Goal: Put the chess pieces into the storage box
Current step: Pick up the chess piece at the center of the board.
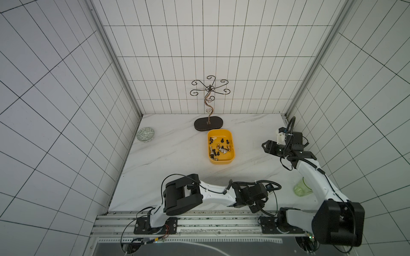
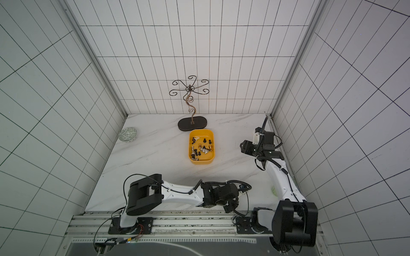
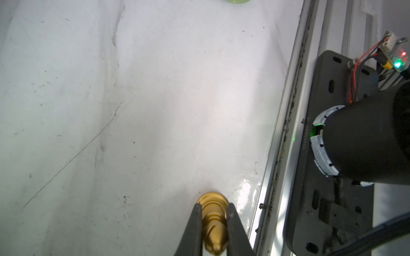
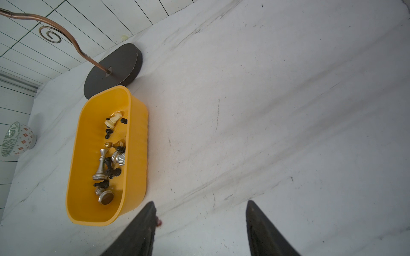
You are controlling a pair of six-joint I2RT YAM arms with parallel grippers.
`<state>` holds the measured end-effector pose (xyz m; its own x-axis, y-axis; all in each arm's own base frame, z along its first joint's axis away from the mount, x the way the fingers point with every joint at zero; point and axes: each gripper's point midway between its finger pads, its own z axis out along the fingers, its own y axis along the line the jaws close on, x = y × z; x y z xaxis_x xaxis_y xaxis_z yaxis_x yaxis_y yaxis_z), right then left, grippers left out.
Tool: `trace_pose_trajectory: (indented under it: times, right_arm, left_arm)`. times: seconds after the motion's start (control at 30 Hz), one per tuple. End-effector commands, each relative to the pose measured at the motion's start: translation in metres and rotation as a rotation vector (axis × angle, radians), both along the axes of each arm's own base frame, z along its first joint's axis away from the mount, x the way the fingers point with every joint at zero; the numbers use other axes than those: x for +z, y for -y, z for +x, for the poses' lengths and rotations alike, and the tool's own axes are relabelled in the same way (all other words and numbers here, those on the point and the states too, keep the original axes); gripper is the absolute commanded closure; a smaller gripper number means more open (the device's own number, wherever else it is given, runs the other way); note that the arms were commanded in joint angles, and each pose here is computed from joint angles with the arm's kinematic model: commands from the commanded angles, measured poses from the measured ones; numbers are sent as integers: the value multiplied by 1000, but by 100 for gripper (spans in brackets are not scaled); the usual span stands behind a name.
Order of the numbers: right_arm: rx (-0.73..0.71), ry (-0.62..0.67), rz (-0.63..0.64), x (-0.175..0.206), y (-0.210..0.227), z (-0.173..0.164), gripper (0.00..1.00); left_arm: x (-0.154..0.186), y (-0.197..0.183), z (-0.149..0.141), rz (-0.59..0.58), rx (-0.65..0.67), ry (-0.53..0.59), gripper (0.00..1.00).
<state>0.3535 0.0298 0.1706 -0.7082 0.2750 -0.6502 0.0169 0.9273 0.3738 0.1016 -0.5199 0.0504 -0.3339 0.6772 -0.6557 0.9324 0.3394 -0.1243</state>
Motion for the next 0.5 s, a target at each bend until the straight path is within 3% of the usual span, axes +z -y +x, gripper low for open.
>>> trace_pose_trajectory:
  times: [0.0,0.2,0.47]
  right_arm:
    - [9,-24,5,-15,0,-11,36]
    - [7,-38,16,-19,-1,-14,37]
    - [21,-68,19,-26,-4,-25,38]
  left_arm:
    - [51,8,6,-113,29,49,90]
    - [109,-16,39,-219,106,64,91]
    - [174,-88,139,-329,314,130,90]
